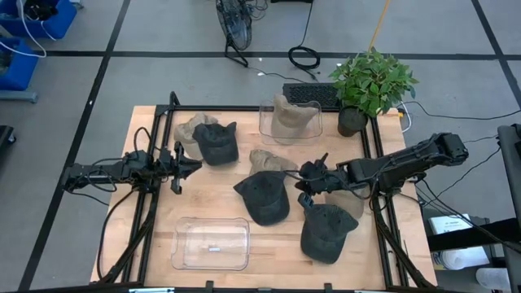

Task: Pick & Place hat
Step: Put the black cap into the bottom transparent bin

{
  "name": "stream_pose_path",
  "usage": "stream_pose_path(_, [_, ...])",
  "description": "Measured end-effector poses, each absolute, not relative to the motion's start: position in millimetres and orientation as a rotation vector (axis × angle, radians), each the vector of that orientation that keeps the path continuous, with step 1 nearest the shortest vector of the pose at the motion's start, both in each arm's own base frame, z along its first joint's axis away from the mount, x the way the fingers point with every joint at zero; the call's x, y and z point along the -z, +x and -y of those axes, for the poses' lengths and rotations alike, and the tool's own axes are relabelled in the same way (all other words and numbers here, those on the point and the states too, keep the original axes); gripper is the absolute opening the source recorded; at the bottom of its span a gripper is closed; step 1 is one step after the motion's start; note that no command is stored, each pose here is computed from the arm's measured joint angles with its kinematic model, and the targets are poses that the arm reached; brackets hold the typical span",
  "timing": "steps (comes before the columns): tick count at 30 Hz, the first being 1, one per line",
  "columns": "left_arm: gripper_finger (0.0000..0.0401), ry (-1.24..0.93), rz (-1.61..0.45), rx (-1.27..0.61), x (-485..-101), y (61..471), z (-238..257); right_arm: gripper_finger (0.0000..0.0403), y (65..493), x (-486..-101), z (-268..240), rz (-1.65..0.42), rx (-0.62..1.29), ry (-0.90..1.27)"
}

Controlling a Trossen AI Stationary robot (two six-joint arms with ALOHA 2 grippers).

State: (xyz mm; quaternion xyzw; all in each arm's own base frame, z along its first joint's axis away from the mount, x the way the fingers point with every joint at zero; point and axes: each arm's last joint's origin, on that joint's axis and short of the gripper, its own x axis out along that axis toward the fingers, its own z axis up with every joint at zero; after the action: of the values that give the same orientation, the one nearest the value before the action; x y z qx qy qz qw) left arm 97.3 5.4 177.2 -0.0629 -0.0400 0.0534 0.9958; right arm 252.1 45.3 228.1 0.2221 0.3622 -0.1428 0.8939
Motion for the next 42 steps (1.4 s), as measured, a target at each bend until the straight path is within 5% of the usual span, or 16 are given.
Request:
stream_pose_path(5, [0.0006, -0.231, 0.000, -0.176, -182, 104, -7, 0.0001, 241, -233, -42, -0.781, 0.286, 0.402])
stream_pose_path(15, [0.0003, -0.268, -0.231, -0.409, -233, 141, -14, 0.0000, 206, -252, -21, -0.828, 0.244, 0.213])
stream_pose_path(27, [0.0007, -0.289, -0.357, -0.675, -275, 196, -26, 0.0000, 159, -220, -3, -0.725, 0.144, 0.167])
stream_pose_path(42, [0.0139, -0.353, -0.464, -0.772, -261, 201, -50, 0.0000, 151, -210, 5, -0.635, 0.120, 0.139])
